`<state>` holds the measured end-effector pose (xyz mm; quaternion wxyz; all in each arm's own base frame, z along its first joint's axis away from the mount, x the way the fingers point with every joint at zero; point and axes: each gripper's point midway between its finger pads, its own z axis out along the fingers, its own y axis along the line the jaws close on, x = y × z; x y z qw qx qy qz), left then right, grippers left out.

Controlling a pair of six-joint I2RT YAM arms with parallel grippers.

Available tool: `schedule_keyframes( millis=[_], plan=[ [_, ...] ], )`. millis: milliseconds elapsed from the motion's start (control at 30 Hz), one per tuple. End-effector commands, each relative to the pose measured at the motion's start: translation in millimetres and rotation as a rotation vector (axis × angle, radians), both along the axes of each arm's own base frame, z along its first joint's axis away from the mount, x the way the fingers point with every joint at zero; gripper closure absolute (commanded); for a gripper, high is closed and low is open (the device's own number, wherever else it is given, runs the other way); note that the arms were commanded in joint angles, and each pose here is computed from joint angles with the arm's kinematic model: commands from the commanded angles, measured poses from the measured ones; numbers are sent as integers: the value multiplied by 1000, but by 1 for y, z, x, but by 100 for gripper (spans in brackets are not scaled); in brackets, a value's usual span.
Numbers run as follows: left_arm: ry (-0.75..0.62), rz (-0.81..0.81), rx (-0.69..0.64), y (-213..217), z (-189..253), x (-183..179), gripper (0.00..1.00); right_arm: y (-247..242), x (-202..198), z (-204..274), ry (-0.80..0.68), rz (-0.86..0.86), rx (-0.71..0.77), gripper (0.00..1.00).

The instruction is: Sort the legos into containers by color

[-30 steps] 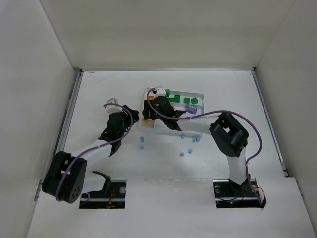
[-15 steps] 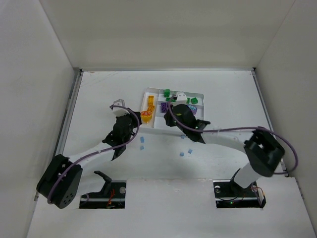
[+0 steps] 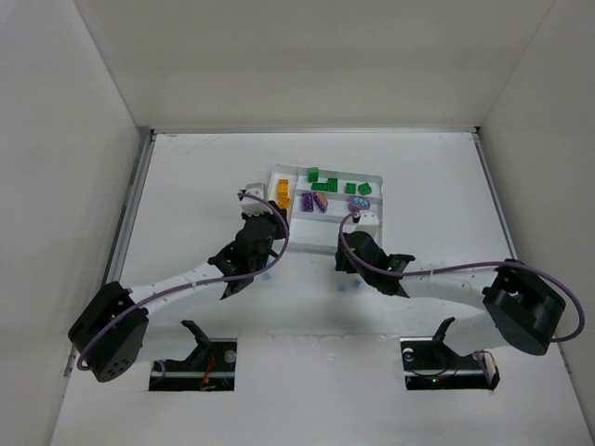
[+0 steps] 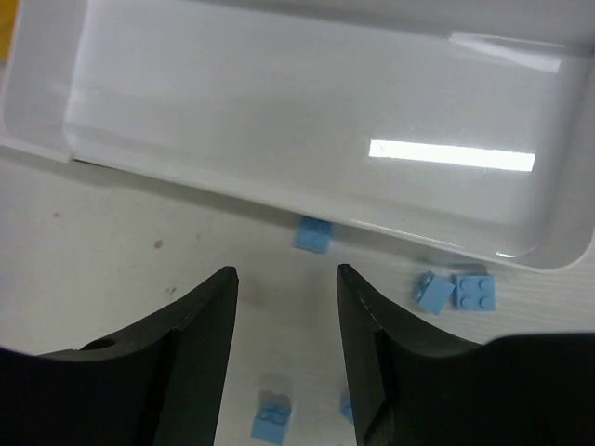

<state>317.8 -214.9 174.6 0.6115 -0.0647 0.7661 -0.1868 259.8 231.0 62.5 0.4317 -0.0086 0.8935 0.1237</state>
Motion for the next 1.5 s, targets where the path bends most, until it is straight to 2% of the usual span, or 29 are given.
schedule_keyframes(
  millis=[0, 233, 467, 600, 733, 833, 1000, 1267, 1467],
  plan=[
    [-10, 47, 34, 10, 5, 8, 77, 1, 15, 7, -46, -75, 10, 47],
    [49, 91, 80, 23, -15, 17, 77, 4, 21, -11, -27, -113, -12, 50],
    [76, 59, 150, 19, -24, 13, 61, 3, 27, -22, -36, -136, -43, 60],
    [95, 43, 185, 19, -31, 0, 57, 1, 28, -25, -43, -144, -49, 69],
    [183, 43, 241, 28, -59, -24, 54, 0, 27, -28, -47, -140, -47, 68],
    [228, 52, 264, 36, -70, -42, 51, -1, 25, -29, -48, -138, -42, 77],
    [277, 66, 273, 50, -81, -65, 46, 2, 14, -13, -72, -105, -7, 80],
    [387, 77, 311, 61, -101, -98, 45, 10, -2, 35, -128, -42, 76, 79],
    [428, 95, 327, 60, -118, -102, 44, 4, 42, 60, -216, -64, 86, 79]
  ],
)
